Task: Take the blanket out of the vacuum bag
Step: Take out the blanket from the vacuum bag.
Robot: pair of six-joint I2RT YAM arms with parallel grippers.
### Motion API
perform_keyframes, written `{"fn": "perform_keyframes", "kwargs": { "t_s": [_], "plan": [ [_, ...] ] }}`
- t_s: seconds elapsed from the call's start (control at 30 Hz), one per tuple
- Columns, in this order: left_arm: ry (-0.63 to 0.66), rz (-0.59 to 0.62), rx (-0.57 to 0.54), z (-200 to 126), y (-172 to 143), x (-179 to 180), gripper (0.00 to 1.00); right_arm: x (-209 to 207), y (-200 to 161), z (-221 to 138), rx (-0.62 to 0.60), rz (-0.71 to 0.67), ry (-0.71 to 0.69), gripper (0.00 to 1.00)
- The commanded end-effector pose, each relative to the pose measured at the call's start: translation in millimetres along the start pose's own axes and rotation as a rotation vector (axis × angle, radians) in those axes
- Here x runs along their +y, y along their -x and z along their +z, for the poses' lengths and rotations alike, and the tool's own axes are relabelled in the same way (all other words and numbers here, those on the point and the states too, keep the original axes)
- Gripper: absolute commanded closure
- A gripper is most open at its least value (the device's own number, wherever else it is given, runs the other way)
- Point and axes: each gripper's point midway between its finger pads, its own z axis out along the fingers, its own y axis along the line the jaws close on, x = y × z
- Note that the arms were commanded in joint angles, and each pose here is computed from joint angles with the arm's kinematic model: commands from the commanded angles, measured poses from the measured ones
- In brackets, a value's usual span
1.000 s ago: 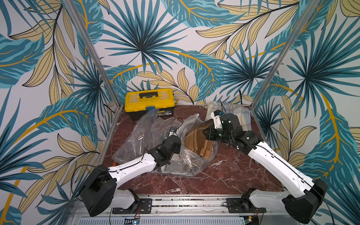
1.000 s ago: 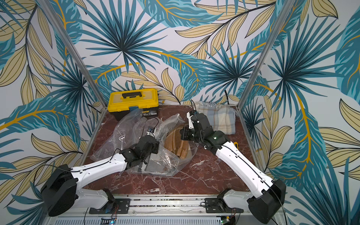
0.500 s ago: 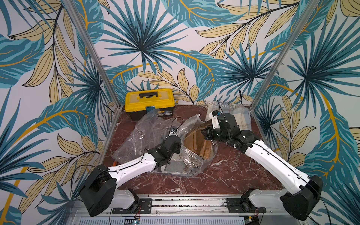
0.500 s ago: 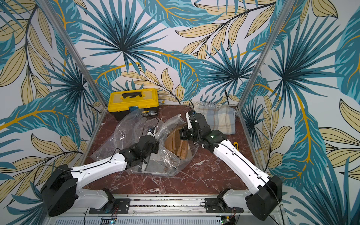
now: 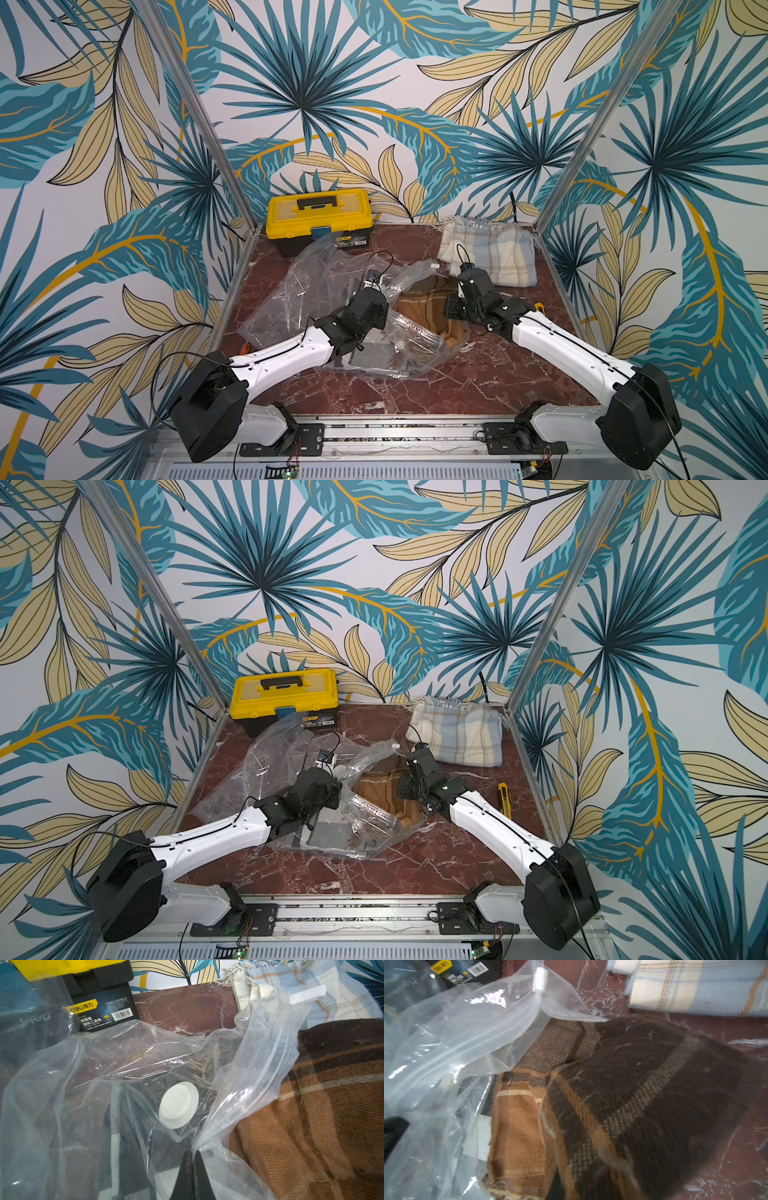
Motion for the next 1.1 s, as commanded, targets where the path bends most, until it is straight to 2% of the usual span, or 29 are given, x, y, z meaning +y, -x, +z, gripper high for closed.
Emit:
{"fn": "perform_keyframes", "kwargs": {
  "t_s": [0.0,0.1,0.2,0.33,0.4,0.43,0.53,0.73,0.8,0.87,0.9,0.97,1.07],
  "plan": [
    [-0.009,0.002,-0.021,2,14,-3,1.0,-25,-25,23,0.057,0.01,-0.099,1.0],
    [-0.013,0.01,-0.022,2,16,-5,1.0,-27,-39,39,0.095,0.029,-0.087,1.0],
    [-0.004,0.021,-0.024,2,18,-4,1.0,-23,-31,39,0.084,0.014,-0.085,1.0],
    [0.041,0.022,0.006,14,4,4,1.0,-15,0,20,0.036,-0.05,-0.102,0.62],
    [0.033,0.012,0.03,19,-5,2,1.0,-10,15,8,0.004,-0.071,-0.097,0.38],
    [0.027,0.007,0.039,21,-8,1,1.0,-9,19,4,-0.003,-0.078,-0.101,0.33],
    [0.013,-0.011,0.044,23,-11,-2,1.0,-7,26,0,-0.01,-0.083,-0.101,0.27],
    [0.02,0.009,0.036,21,-7,0,1.0,-9,16,18,0.028,-0.074,-0.1,0.25],
    [0.024,0.013,0.038,20,-7,1,1.0,-6,14,26,0.031,-0.052,-0.067,0.29],
    [0.027,0.014,0.041,20,-8,1,1.0,-5,12,34,0.044,-0.029,-0.037,0.39],
    [0.028,0.013,0.04,20,-9,2,1.0,-4,12,38,0.048,-0.021,-0.023,0.49],
    [0.028,0.01,0.04,19,-9,2,1.0,-3,10,44,0.058,-0.014,-0.007,0.62],
    [0.032,0.011,0.043,18,-11,4,1.0,-1,9,52,0.069,-0.005,0.016,0.72]
  ]
}}
